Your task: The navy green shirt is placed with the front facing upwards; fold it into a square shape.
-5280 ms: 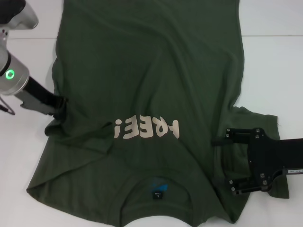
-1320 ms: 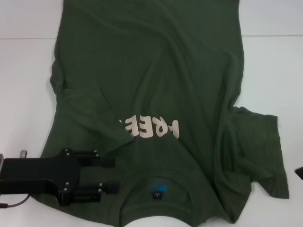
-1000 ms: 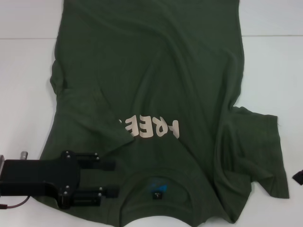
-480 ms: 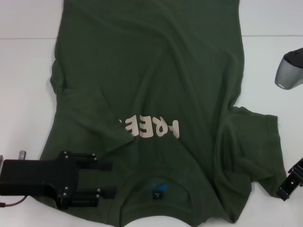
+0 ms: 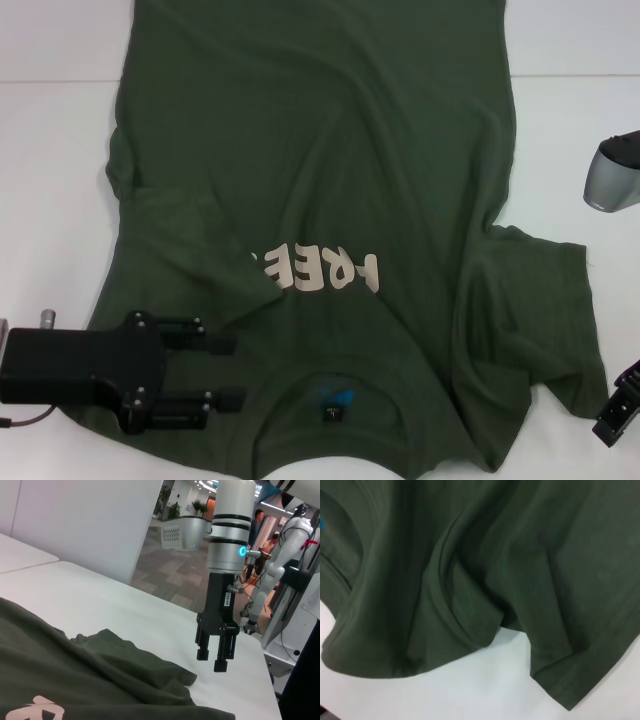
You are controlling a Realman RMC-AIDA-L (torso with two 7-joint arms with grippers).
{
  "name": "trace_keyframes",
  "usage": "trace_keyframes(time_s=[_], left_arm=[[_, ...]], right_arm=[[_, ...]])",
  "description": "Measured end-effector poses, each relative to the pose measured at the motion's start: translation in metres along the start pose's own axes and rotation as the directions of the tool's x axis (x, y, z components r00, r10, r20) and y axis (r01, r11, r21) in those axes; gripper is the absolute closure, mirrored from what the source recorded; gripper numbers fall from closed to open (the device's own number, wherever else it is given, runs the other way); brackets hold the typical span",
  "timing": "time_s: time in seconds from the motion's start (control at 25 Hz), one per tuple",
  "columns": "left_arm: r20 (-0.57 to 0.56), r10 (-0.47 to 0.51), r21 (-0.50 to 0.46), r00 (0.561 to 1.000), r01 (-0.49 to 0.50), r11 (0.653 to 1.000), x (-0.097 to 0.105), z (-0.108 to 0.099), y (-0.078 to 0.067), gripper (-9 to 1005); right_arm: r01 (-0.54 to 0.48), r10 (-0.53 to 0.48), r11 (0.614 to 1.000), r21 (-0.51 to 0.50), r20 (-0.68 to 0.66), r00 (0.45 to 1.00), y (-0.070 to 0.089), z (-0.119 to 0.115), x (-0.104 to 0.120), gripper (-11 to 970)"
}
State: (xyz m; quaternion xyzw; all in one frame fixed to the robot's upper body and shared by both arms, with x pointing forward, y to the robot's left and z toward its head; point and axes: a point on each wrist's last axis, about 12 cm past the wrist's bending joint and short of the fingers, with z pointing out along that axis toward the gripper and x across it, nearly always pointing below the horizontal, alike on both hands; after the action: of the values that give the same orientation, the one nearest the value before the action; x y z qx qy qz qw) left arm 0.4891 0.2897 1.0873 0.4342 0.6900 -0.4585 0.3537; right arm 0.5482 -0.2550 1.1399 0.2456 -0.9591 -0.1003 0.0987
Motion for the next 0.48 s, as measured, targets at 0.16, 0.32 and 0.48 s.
trace_keyframes(time_s=[0.16,0.32,0.48], left_arm=[[-0.011,0.002,-0.003,1.0,-0.002,1.0,-0.0005,0.0006,0.0015,346],[-0.019,0.004,-0.009,1.0,-0.004,1.0,-0.0011,0.0012,0.0031,346],[-0.022,0.004,-0.007,1.0,-0.004,1.0,-0.001,0.0015,0.0032,346]], right_arm=[[-0.01,0.01,1.0,-0.007,-0.007,1.0,-0.0013,0.0053,-0.0004,260],[-0.012,0.012,1.0,-0.007,-0.008,1.0,-0.0021,0.0083,-0.0017,259],[-0.012,0.012,1.0,-0.012,-0.017,1.0,-0.0028,0.0117,-0.0026,259]])
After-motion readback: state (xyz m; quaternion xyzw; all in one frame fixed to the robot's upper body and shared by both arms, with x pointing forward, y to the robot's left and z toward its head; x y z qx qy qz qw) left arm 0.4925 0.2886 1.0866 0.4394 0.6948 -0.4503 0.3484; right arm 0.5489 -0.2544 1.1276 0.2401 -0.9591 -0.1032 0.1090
